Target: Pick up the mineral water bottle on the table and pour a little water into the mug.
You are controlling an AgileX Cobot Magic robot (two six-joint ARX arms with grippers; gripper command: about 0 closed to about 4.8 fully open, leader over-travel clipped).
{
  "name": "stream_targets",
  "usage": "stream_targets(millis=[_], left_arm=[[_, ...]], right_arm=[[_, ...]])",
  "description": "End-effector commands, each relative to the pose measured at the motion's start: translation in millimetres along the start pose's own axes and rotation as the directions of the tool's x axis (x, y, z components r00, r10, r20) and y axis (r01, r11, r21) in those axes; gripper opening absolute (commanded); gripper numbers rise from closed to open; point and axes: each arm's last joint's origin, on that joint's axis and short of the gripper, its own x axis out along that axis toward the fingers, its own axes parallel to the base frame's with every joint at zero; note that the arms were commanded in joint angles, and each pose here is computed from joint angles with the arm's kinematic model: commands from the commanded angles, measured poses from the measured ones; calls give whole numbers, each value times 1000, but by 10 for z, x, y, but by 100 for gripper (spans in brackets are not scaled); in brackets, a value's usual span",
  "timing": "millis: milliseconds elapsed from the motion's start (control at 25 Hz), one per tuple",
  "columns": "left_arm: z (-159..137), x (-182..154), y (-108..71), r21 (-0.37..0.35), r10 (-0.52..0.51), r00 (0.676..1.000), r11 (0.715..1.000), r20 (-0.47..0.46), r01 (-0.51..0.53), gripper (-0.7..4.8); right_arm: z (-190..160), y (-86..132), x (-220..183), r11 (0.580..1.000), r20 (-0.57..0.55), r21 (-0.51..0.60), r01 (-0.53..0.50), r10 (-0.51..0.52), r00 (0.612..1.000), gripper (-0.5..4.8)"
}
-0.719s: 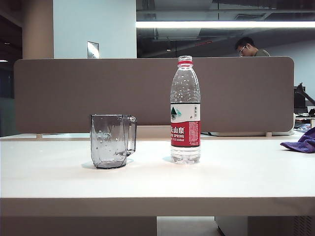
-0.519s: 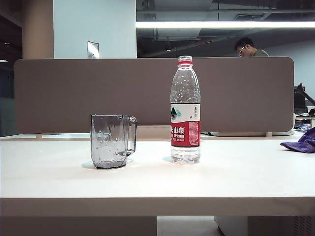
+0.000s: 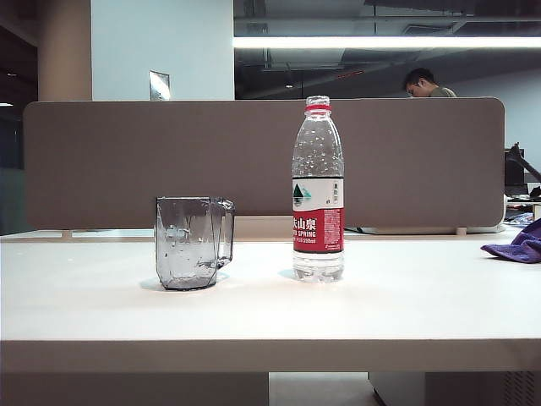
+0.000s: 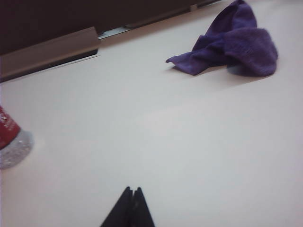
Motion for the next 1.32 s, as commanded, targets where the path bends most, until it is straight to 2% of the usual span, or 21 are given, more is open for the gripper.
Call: stream_targets(millis=[40, 280, 439, 559, 599, 719, 839, 879, 999, 1039, 1079, 1158, 1318], left_arm=[[-21, -1, -137, 29, -144, 990, 989, -15, 144, -3], [42, -63, -279, 57, -291, 957, 955, -22, 291, -3], [124, -94, -302, 63, -316, 949, 947, 14, 314, -3], [109, -91, -302, 62, -315, 949, 947, 5, 314, -3], [95, -89, -300, 61, -314, 950, 948, -8, 313, -3], [82, -100, -295, 60, -309, 950, 948, -43, 311, -3], [131, -141, -290, 59, -306, 950, 949, -65, 310, -3], [159, -156, -290, 59, -306, 950, 949, -62, 310, -3], [293, -219, -289, 61, -311, 950, 948, -26, 312, -3], [382, -264, -288, 62, -314, 950, 948, 1, 313, -3], [420, -283, -288, 63, -315, 949, 947, 13, 314, -3], [507, -329, -286, 64, -319, 947, 947, 43, 316, -3], [601, -381, -284, 66, -322, 944, 946, 77, 318, -3]], right_arm=[[-23, 14, 7, 998, -18, 25, -66, 66, 998, -5], [-16, 60, -1, 977, -40, 15, -211, 211, 977, -4], [-13, 76, -5, 965, -50, -28, -261, 259, 965, -4], [-10, 80, -7, 962, -51, -40, -270, 268, 962, -5], [3, 100, -14, 949, -52, -41, -311, 309, 950, -5], [200, 180, -100, 932, -14, -60, -358, 358, 934, -5], [556, 273, -267, 934, 86, -96, -345, 353, 932, -5], [619, 290, -306, 931, 88, -112, -347, 357, 930, -5], [808, 364, -457, 889, -32, -202, -411, 413, 910, -5], [899, 400, -514, 859, -113, -245, -449, 435, 894, -5], [940, 417, -532, 844, -145, -263, -467, 444, 884, -5], [1031, 449, -537, 816, -215, -300, -494, 446, 869, -5], [1170, 491, -435, 786, -326, -344, -514, 413, 850, -5]])
